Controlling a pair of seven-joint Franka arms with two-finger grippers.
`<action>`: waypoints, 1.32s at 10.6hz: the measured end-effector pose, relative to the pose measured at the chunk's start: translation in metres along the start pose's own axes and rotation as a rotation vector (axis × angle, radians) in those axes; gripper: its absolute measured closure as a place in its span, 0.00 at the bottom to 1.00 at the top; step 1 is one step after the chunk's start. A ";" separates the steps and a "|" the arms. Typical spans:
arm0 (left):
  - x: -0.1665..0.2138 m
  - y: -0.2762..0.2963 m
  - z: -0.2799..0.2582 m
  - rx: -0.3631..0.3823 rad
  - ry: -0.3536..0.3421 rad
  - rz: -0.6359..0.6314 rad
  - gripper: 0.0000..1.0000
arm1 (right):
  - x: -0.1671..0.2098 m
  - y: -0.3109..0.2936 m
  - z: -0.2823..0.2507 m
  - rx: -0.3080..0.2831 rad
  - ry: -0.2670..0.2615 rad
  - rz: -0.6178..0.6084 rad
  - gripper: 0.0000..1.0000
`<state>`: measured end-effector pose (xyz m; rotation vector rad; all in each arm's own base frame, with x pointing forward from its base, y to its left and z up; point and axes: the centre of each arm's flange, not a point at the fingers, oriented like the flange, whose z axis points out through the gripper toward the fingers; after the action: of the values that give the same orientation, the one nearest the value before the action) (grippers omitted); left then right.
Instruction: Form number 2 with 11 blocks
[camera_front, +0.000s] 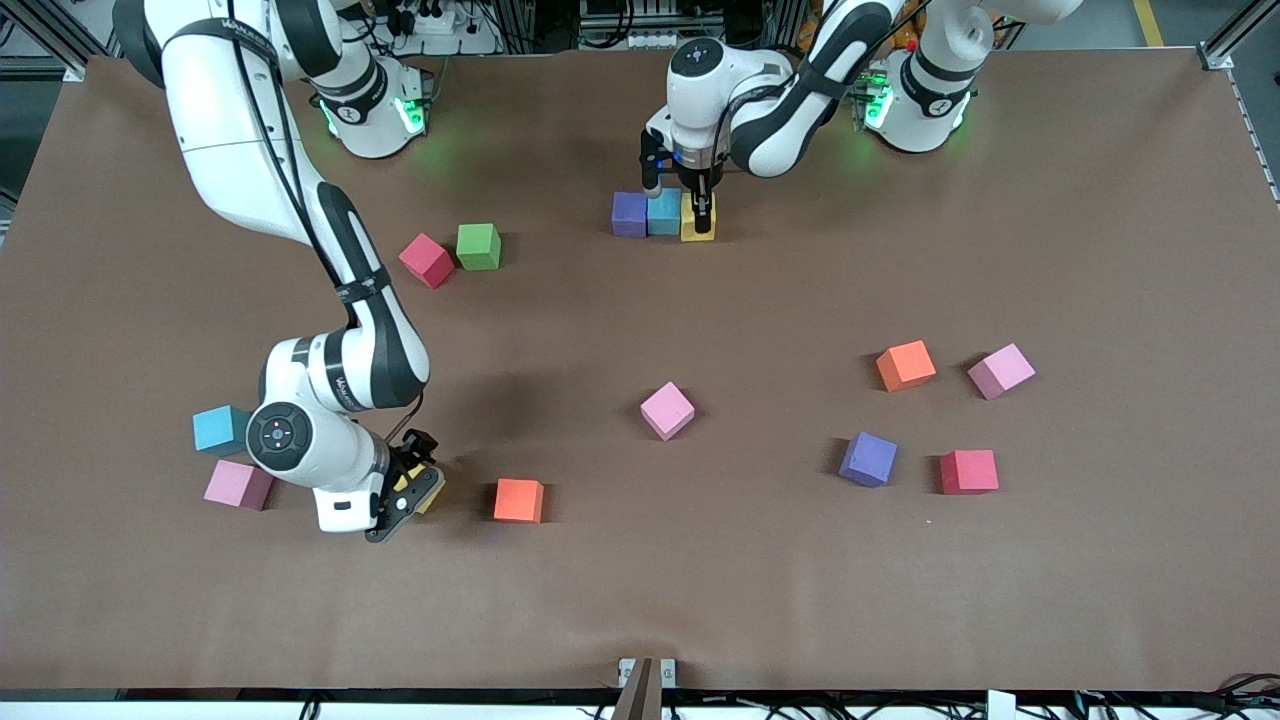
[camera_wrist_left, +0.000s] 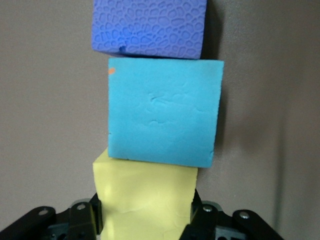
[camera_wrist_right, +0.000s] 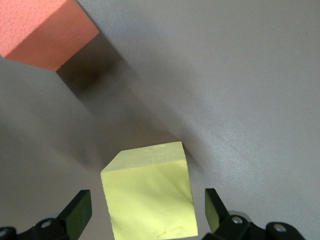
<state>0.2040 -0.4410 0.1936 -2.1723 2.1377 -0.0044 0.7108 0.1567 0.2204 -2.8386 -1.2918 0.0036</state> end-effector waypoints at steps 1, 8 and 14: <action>0.000 0.000 0.000 0.001 0.002 0.003 0.37 | 0.001 -0.001 0.001 0.000 -0.001 -0.006 0.00; 0.009 -0.022 -0.015 0.025 0.064 -0.029 0.00 | 0.003 0.000 0.023 -0.030 0.020 -0.054 0.03; -0.004 -0.085 -0.085 0.168 0.147 -0.152 0.00 | -0.001 0.002 0.028 -0.039 0.024 -0.061 0.37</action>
<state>0.2826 -0.4412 0.2839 -2.2916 1.9538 -0.3522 0.7116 0.1551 0.1925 -2.8209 -1.3886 -0.0574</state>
